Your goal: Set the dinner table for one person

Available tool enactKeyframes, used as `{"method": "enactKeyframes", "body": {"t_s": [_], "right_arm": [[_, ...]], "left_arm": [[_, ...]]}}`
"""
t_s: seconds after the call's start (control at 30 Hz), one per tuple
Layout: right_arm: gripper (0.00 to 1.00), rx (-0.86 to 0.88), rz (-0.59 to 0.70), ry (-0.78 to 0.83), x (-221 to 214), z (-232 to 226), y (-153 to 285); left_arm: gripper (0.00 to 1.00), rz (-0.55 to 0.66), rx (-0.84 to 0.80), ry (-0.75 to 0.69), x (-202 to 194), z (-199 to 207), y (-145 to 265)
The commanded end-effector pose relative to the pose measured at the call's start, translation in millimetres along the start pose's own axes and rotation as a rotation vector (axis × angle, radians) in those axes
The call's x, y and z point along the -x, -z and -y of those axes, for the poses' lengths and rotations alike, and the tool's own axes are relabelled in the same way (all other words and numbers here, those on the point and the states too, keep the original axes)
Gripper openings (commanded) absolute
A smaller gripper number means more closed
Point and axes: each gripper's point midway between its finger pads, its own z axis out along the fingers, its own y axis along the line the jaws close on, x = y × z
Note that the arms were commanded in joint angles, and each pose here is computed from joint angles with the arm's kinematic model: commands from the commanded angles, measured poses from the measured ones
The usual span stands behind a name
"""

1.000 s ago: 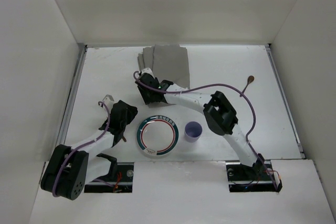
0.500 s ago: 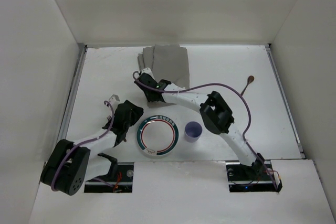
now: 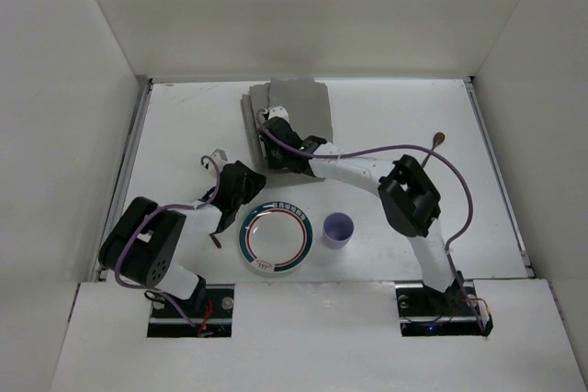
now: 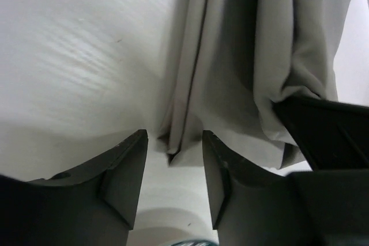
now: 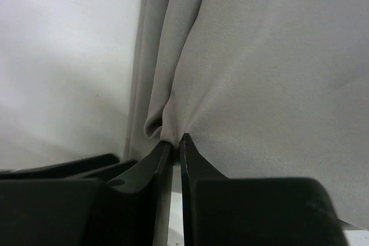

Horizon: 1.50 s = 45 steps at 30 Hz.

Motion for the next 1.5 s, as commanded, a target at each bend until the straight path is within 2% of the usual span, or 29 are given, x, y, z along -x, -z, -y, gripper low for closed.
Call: {"method": "enactKeyframes", "body": {"t_s": [0.0,0.07,0.13,0.2,0.33,0.43,0.53,0.67,0.83,1.07,1.13,1.3,1.43,1.47], "right_arm": [[0.13,0.114,0.158,-0.123,55.1,-13.5,28.4],[0.13,0.152,0.186,-0.172,64.0,-10.8,35.0],[0.13,0.19,0.243,-0.226,78.2,-3.5,45.4],[0.12,0.203,0.312,-0.302,94.2,16.3,57.9],[0.1,0.196,0.454,-0.49,117.4,85.0,94.6],[0.1,0.149,0.555,-0.641,112.3,155.7,122.9],[0.1,0.059,0.611,-0.773,85.2,219.5,142.3],[0.11,-0.075,0.626,-0.936,33.7,280.5,148.2],[0.13,-0.185,0.589,-1.072,-15.0,317.1,142.3],[0.14,-0.303,0.518,-1.083,-61.9,326.7,140.2],[0.18,-0.313,0.51,-1.1,-70.5,330.9,142.7],[0.47,-0.38,0.521,-0.998,-69.2,338.7,162.6],[0.62,-0.374,0.555,-0.816,-34.9,319.8,182.0],[0.62,-0.36,0.535,-0.758,-27.3,312.4,178.9]], "left_arm": [[0.38,-0.032,0.014,-0.026,-10.3,1.3,-11.1],[0.29,-0.044,0.035,-0.027,-13.6,-3.4,-17.8],[0.14,-0.06,0.053,-0.026,-16.8,-8.3,-24.1],[0.07,-0.06,0.061,-0.013,-14.0,-11.2,-26.5],[0.04,-0.016,0.07,-0.003,1.8,-12.3,-26.3],[0.03,0.009,0.068,-0.011,10.9,-8.7,-26.4],[0.03,0.021,0.086,-0.018,14.0,-11.8,-27.3],[0.03,0.029,0.1,-0.019,16.2,-16.1,-27.1],[0.02,0.038,0.111,-0.016,19.8,-21.5,-23.7],[0.02,0.073,0.126,-0.009,31.4,-33.6,-9.1],[0.02,0.079,0.125,-0.011,32.4,-34.0,-5.3],[0.03,0.096,0.125,-0.026,38.6,-33.6,6.9],[0.07,0.149,0.144,-0.027,56.0,-38.6,23.5],[0.1,0.161,0.148,-0.028,59.7,-39.4,26.1]]}}
